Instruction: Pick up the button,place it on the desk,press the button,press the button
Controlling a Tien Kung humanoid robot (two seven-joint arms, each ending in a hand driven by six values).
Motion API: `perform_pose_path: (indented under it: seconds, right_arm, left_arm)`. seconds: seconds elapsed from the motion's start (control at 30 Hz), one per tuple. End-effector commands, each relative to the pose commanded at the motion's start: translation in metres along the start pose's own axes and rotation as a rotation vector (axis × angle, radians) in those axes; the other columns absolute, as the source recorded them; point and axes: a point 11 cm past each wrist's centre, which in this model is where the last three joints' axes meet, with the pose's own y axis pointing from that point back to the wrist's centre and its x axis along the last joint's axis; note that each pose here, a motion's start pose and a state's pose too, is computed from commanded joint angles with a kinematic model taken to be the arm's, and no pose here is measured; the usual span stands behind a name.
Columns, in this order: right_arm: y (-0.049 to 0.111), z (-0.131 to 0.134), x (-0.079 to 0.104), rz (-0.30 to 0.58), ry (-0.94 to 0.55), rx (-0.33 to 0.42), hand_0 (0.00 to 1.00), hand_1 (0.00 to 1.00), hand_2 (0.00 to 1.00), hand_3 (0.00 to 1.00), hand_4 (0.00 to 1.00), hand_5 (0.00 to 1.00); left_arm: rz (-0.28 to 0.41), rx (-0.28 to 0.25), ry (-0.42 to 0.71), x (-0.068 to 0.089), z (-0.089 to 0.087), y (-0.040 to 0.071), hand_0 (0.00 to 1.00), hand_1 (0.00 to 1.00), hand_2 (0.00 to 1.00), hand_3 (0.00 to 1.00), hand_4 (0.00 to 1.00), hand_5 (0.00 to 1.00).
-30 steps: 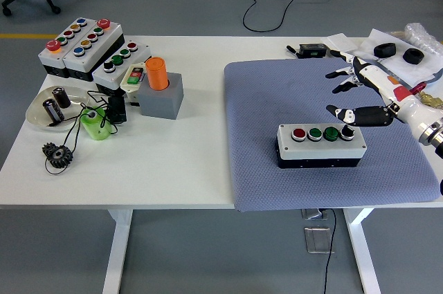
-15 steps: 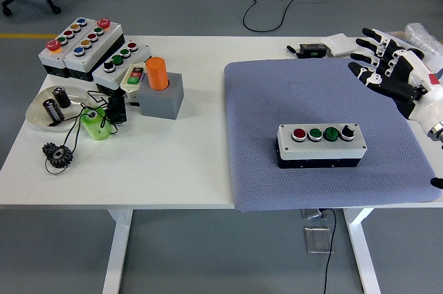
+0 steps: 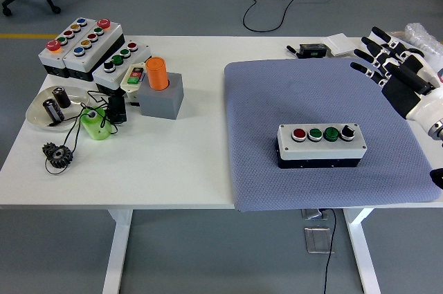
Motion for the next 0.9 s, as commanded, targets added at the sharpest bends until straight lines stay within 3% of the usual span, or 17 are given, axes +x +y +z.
perform_pose_path:
  seconds: [0.03,0.43,0.47,0.7,0.9]
  right_arm:
    - [0.000,0.000,0.001,0.003,0.002,0.001,0.848,0.814,0.869,0.843,0.715,0.298]
    - [0.002,-0.002,0.055,0.181,-0.026,0.030,0.844,0.816,0.850,0.822,0.699,0.348]
    - [0.002,-0.002,0.058,0.189,-0.026,0.030,0.843,0.808,0.836,0.798,0.676,0.421]
    - [0.005,0.009,0.085,0.258,-0.022,-0.013,0.837,0.801,0.826,0.784,0.680,0.456]
    - [0.006,0.016,0.098,0.284,0.005,-0.052,0.840,0.798,0.823,0.783,0.670,0.458]
  left_arm:
    - [0.000,0.000,0.000,0.000,0.000,0.000,0.601,0.540,0.500,0.454,0.279,0.981]
    - [-0.005,0.013,-0.015,-0.002,-0.006,0.000,0.601,0.541,0.500,0.453,0.280,0.980]
    - [-0.006,0.014,-0.016,-0.002,-0.007,0.000,0.601,0.542,0.501,0.453,0.280,0.981]
    - [-0.008,0.018,-0.020,-0.003,-0.009,0.000,0.601,0.542,0.502,0.455,0.279,0.982]
    - [-0.009,0.014,-0.016,-0.003,-0.007,0.000,0.602,0.543,0.502,0.455,0.279,0.981]
